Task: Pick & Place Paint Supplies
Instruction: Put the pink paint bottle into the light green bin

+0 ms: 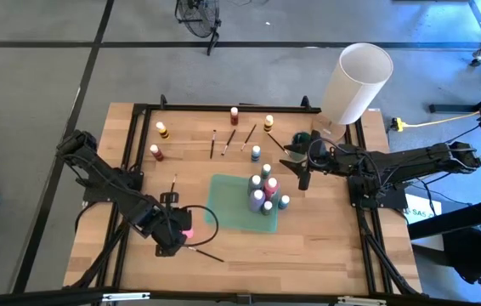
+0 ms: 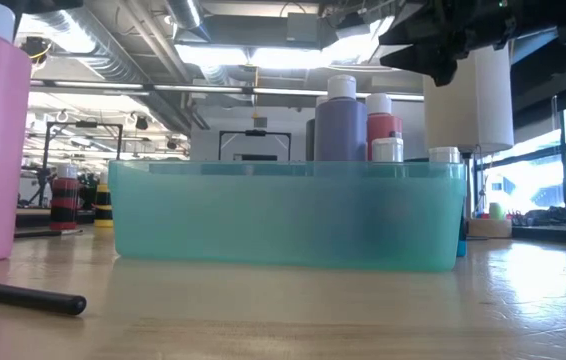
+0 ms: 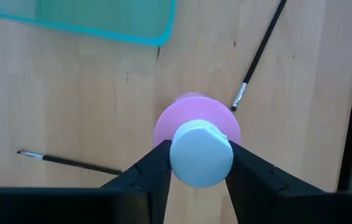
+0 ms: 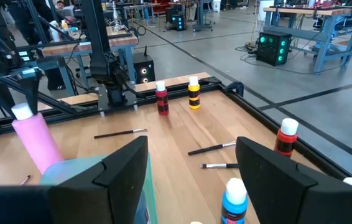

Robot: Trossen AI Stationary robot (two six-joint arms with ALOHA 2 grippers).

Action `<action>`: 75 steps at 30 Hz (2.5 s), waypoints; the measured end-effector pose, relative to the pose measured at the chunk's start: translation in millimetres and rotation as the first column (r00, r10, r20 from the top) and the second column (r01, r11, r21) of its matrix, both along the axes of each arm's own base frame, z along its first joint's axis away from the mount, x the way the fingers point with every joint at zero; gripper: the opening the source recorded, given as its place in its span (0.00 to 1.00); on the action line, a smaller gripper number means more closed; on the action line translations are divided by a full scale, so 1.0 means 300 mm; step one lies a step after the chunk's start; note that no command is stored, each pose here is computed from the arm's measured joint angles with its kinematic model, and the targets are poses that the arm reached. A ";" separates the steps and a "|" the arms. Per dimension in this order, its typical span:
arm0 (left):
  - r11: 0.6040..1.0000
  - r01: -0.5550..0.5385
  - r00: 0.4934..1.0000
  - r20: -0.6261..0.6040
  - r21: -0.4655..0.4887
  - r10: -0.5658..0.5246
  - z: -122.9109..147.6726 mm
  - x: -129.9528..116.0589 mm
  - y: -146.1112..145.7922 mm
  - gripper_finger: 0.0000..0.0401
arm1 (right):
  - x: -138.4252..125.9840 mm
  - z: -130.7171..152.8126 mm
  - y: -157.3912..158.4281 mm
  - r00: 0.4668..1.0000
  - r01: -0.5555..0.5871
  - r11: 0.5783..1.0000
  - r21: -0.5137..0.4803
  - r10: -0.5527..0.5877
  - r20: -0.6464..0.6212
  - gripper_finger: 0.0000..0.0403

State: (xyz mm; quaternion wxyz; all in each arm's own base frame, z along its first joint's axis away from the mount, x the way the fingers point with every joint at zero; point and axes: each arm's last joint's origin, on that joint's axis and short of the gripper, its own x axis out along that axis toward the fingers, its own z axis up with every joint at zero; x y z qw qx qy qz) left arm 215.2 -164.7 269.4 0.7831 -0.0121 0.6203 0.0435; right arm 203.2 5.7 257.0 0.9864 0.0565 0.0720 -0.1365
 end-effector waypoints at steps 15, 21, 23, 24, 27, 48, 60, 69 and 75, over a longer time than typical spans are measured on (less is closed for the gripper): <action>1.000 -0.001 1.000 -0.006 0.004 0.001 -0.004 0.001 0.002 0.28 | -0.001 -0.008 0.000 1.000 0.000 1.000 -0.002 0.000 -0.025 0.61; 1.000 0.004 1.000 0.009 -0.007 -0.004 0.034 0.014 -0.001 0.28 | -0.002 -0.009 0.000 1.000 0.000 1.000 -0.002 0.000 -0.028 0.61; 1.000 0.007 1.000 0.022 -0.012 -0.006 0.060 0.017 -0.002 0.28 | -0.002 -0.010 0.000 1.000 0.000 1.000 -0.002 0.000 -0.031 0.61; 1.000 0.002 1.000 0.030 -0.014 -0.002 0.075 0.019 0.000 0.28 | -0.002 -0.010 0.000 1.000 0.000 1.000 -0.002 0.000 -0.032 0.61; 1.000 -0.027 1.000 0.008 0.001 0.027 0.096 0.016 0.016 0.28 | -0.002 -0.010 0.000 0.999 -0.003 1.000 -0.002 0.003 -0.032 0.61; 0.999 -0.049 0.998 0.038 0.001 0.049 0.367 0.020 0.143 0.28 | -0.004 -0.020 0.000 0.998 -0.003 1.000 -0.004 0.002 -0.065 0.62; 0.993 0.072 0.985 0.151 0.092 -0.085 0.476 0.090 0.266 0.28 | -0.005 -0.024 0.000 0.997 -0.002 1.000 -0.005 0.002 -0.077 0.62; 0.980 0.179 0.975 0.121 0.090 -0.189 0.421 0.237 0.410 0.28 | -0.005 -0.024 0.000 0.997 -0.003 1.000 -0.005 0.002 -0.076 0.62; 0.969 0.235 0.965 0.103 0.073 -0.241 0.368 0.321 0.480 0.28 | -0.005 -0.024 0.000 0.997 -0.003 1.000 -0.005 0.002 -0.078 0.62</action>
